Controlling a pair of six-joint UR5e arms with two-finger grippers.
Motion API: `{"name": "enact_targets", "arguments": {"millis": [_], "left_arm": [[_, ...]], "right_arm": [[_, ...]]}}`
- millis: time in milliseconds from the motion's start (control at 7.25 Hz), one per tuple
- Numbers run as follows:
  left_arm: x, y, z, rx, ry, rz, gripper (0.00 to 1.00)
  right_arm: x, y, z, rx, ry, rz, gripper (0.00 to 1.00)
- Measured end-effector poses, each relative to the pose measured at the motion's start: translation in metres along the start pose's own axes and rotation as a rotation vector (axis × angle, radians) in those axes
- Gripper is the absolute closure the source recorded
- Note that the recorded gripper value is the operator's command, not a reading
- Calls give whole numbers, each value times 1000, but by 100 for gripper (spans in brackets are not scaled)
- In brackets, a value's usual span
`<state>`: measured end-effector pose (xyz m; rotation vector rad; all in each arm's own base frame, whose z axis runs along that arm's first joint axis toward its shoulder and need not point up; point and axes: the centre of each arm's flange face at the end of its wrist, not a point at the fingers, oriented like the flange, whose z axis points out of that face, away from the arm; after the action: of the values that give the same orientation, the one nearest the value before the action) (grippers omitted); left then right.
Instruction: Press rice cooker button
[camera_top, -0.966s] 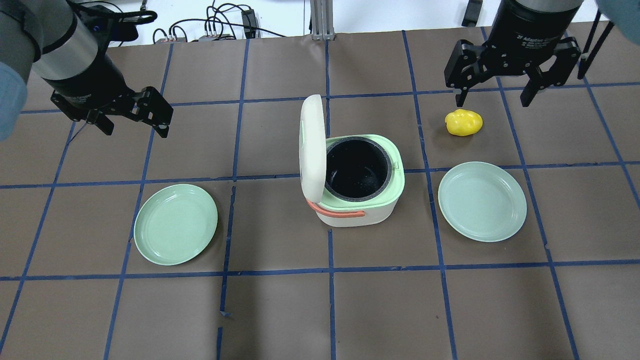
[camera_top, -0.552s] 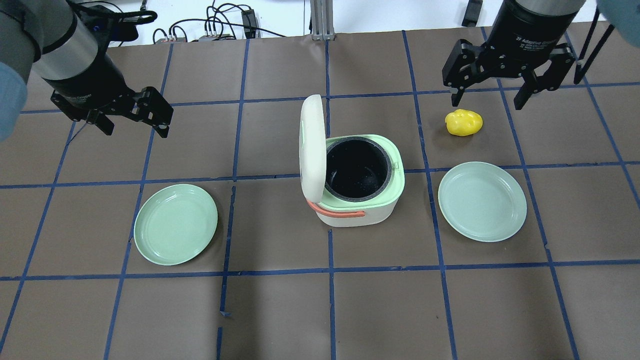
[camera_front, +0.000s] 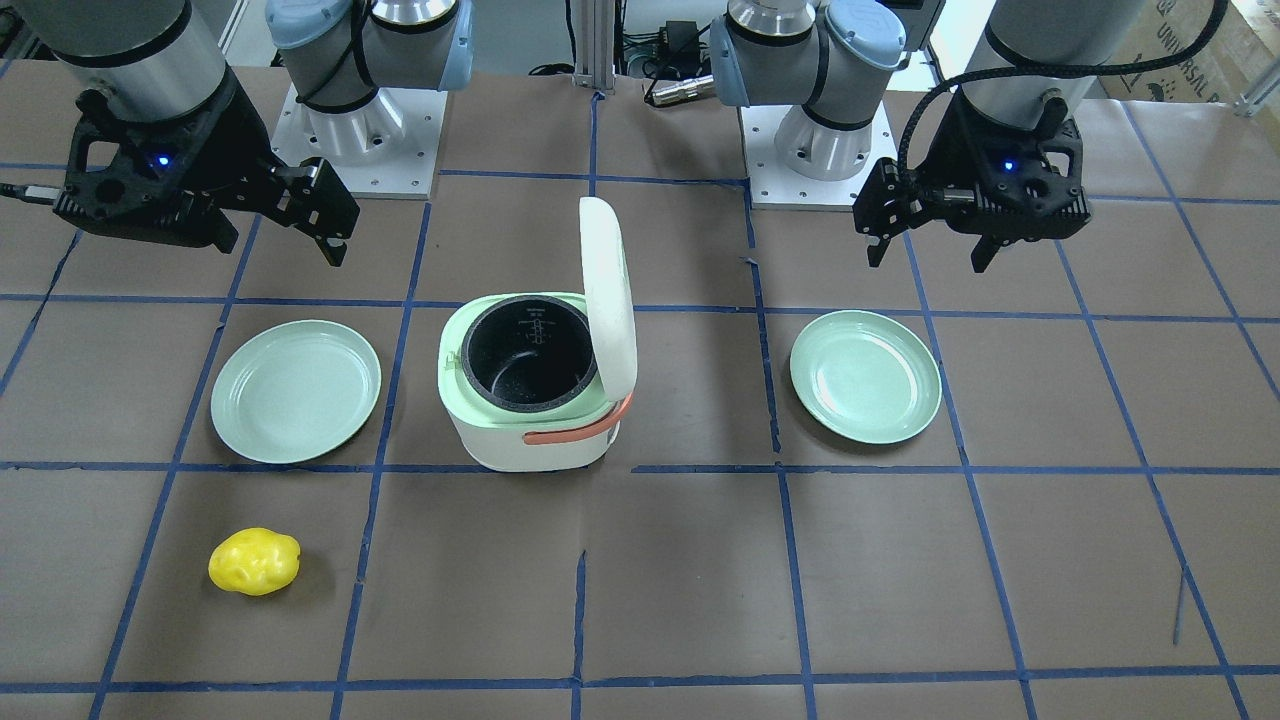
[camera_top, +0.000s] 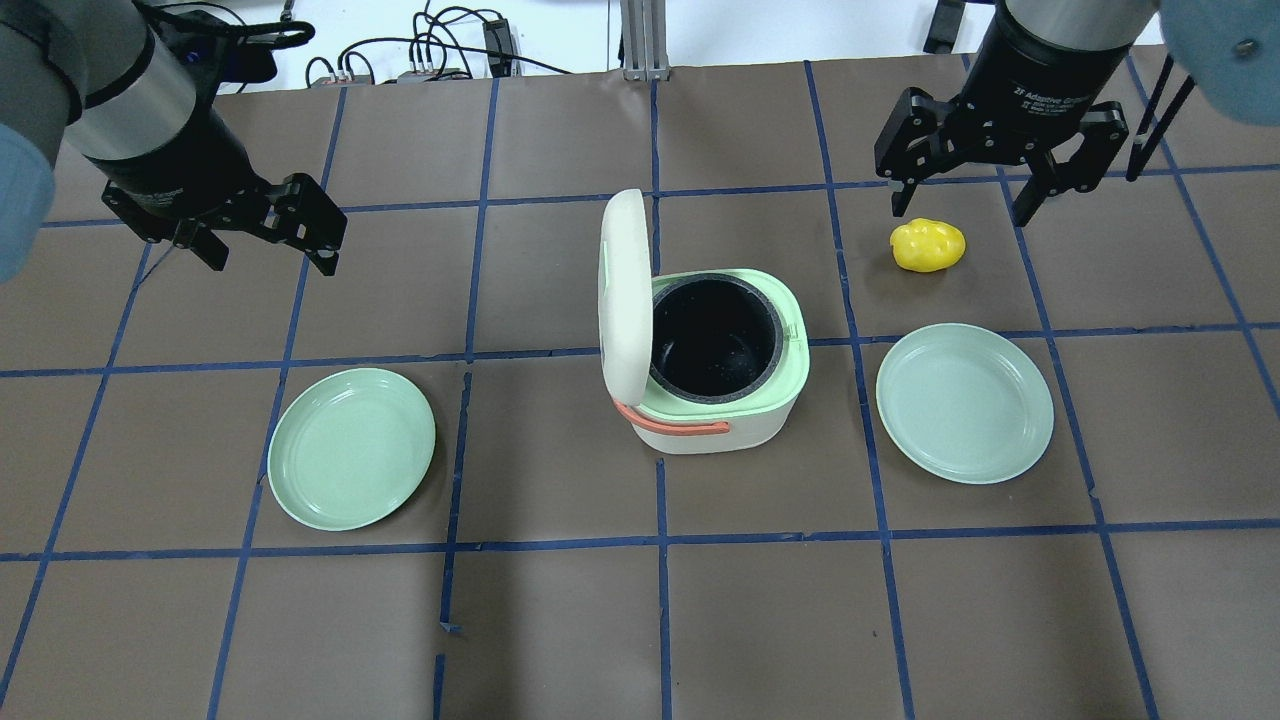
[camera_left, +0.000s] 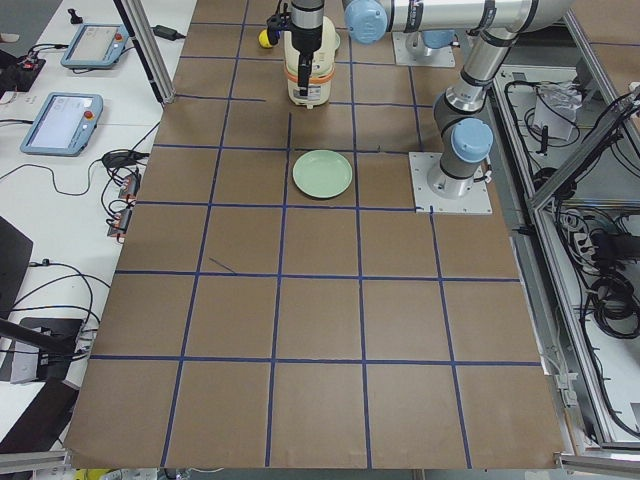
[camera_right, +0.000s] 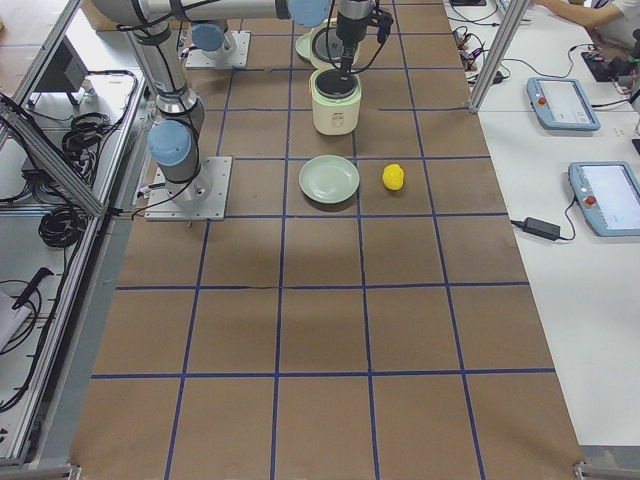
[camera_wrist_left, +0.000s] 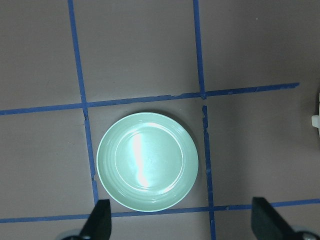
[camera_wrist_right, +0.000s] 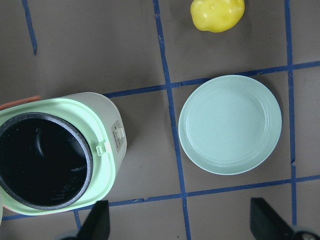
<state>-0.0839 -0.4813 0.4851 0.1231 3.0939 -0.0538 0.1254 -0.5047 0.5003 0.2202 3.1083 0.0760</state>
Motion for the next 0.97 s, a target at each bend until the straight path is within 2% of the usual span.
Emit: {"name": "enact_targets", "arguments": {"millis": [966], "left_arm": [[0,0,0,0,0,0,0]], "right_arm": [[-2,0,-4,6,-10,-2,0]]}}
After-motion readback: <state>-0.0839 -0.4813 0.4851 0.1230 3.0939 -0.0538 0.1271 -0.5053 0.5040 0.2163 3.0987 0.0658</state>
